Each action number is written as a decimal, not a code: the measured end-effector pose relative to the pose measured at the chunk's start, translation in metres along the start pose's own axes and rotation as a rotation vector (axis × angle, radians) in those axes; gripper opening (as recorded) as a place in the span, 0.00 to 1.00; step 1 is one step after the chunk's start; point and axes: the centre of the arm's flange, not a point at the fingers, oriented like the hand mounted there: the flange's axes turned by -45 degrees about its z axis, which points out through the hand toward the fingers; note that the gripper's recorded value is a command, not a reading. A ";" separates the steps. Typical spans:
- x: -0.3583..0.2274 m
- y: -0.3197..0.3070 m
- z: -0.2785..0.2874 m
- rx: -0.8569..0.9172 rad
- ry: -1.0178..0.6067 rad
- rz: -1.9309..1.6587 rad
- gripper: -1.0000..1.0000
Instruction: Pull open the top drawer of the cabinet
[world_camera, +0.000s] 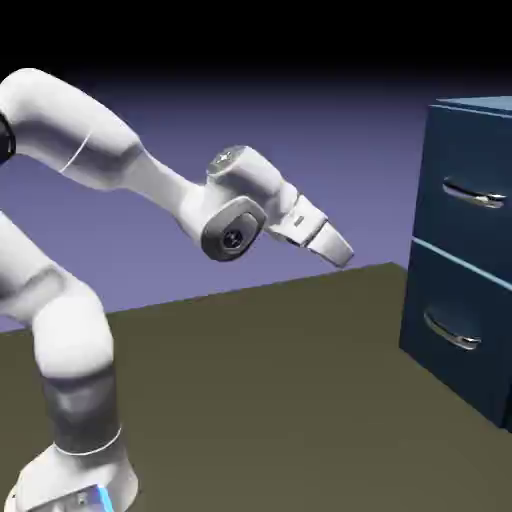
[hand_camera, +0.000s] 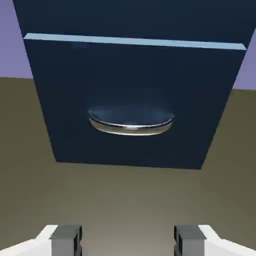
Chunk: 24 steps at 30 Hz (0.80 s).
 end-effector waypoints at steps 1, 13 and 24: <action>0.007 -0.004 -0.005 0.007 0.014 -0.082 0.50; 0.074 -0.028 -0.062 -0.028 0.189 -1.024 0.50; 0.112 -0.018 -0.093 -0.238 0.281 -1.807 0.50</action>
